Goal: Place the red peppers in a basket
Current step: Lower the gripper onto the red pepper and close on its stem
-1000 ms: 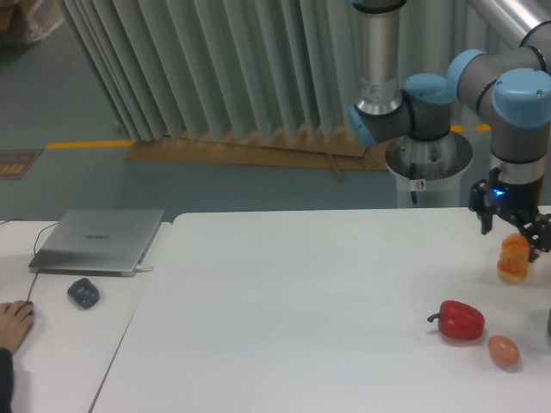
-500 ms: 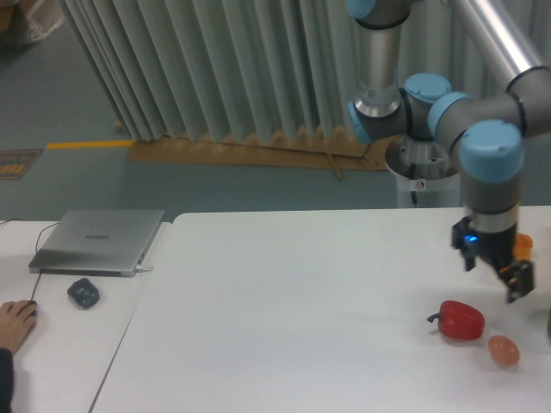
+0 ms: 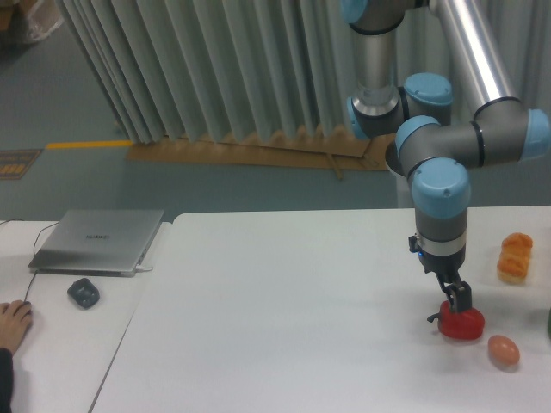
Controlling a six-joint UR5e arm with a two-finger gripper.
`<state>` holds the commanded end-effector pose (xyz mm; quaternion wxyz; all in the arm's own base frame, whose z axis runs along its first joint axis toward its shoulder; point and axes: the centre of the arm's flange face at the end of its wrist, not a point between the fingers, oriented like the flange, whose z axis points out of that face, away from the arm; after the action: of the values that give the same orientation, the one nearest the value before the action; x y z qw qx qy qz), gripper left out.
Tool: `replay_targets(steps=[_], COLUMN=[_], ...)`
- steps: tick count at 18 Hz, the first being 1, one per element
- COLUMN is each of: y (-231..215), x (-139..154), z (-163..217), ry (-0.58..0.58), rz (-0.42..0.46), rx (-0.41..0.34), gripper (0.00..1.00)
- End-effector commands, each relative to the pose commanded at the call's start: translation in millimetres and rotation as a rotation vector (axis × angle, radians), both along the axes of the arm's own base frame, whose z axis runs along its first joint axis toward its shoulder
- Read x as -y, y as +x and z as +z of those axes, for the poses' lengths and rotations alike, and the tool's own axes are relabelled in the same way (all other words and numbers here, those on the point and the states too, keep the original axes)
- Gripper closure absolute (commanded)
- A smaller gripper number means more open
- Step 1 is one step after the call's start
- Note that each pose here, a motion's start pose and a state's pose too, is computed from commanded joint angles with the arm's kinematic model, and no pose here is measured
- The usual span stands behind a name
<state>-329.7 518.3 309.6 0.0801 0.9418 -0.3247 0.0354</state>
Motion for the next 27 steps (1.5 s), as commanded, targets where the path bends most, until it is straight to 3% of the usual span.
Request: replay_targets(steps=[4, 8, 24, 25, 27], y=[-19, -33, -41, -42, -39], x=[-7, -15, -14, -13, -13], z=[25, 8, -35, -35, -38], ry=[0.053, 0.076, 0.019, 0.006, -0.011], rz=[0.017, 0.021, 0.031, 0.034, 0.039], rx=[-0.035, -0.062, -0.032, -0.041, -0.050], gripper=[0.00, 0.00, 0.00, 0.01, 0.33])
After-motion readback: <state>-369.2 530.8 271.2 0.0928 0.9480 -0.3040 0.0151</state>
